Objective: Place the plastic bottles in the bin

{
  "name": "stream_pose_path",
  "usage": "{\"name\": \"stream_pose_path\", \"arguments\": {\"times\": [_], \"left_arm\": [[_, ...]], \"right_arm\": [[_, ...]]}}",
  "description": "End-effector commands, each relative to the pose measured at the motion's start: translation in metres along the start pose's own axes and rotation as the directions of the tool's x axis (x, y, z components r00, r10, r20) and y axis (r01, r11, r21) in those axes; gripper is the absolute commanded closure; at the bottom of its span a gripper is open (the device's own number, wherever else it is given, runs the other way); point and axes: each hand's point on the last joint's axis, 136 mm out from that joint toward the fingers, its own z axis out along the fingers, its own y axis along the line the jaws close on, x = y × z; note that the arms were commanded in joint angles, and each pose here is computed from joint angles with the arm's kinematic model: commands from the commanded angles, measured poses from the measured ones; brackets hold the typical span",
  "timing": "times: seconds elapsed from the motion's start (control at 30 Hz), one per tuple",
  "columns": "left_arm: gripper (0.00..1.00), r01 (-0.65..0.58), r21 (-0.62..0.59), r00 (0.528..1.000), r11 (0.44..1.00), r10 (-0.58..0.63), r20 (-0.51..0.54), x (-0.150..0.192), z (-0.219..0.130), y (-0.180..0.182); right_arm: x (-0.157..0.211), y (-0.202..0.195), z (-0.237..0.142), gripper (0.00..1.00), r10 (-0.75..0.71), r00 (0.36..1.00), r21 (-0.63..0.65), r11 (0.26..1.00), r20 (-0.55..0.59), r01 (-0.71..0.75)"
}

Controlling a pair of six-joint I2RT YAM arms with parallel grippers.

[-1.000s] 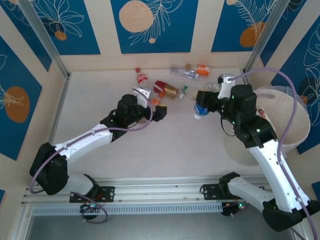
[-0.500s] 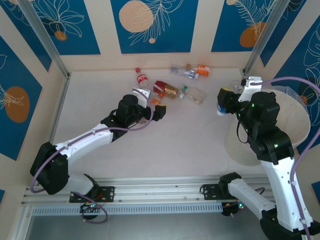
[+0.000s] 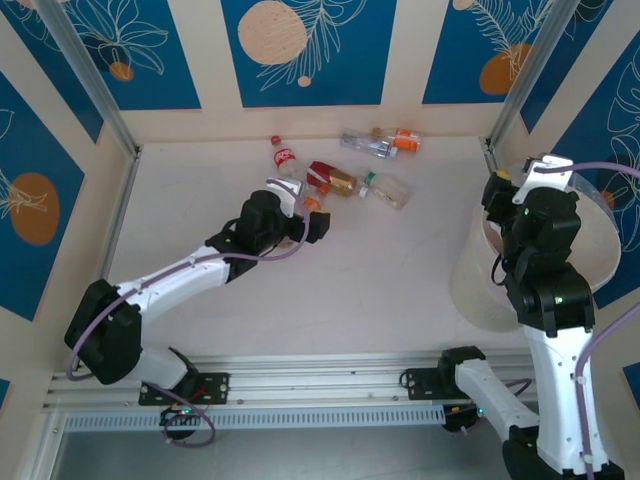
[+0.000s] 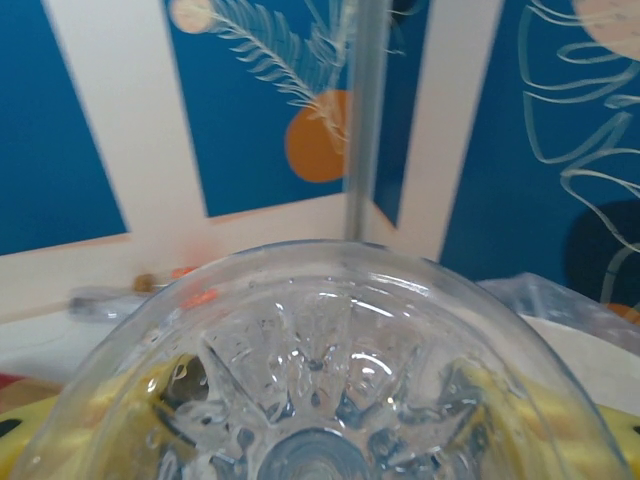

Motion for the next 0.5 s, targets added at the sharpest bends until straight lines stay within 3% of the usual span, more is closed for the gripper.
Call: {"name": "stream_pose_path", "arguments": {"times": [0.0, 0.27, 0.37, 0.47], "left_arm": [[0.00, 0.010, -0.024, 1.000, 1.000, -0.010, 0.000, -0.004, 0.003, 0.006], [0.00, 0.011, -0.038, 1.000, 0.999, -0.011, -0.004, -0.004, 0.004, 0.010], [0.00, 0.014, -0.036, 1.000, 0.999, -0.014, -0.004, -0.004, 0.007, 0.010], [0.00, 0.023, -0.030, 1.000, 0.999, -0.023, -0.011, -0.005, 0.010, 0.009]], "right_arm": [[-0.003, -0.015, 0.003, 0.64, 0.033, 0.999, 0.048, 0.998, -0.005, -0.032], [-0.001, -0.073, 0.018, 0.62, 0.023, 1.000, 0.310, 0.950, 0.007, -0.024], [0.004, -0.086, 0.042, 0.61, -0.015, 1.000, 0.360, 0.933, 0.024, 0.005], [0.011, -0.099, 0.055, 0.60, 0.039, 0.999, 0.385, 0.922, 0.017, -0.042]]}}
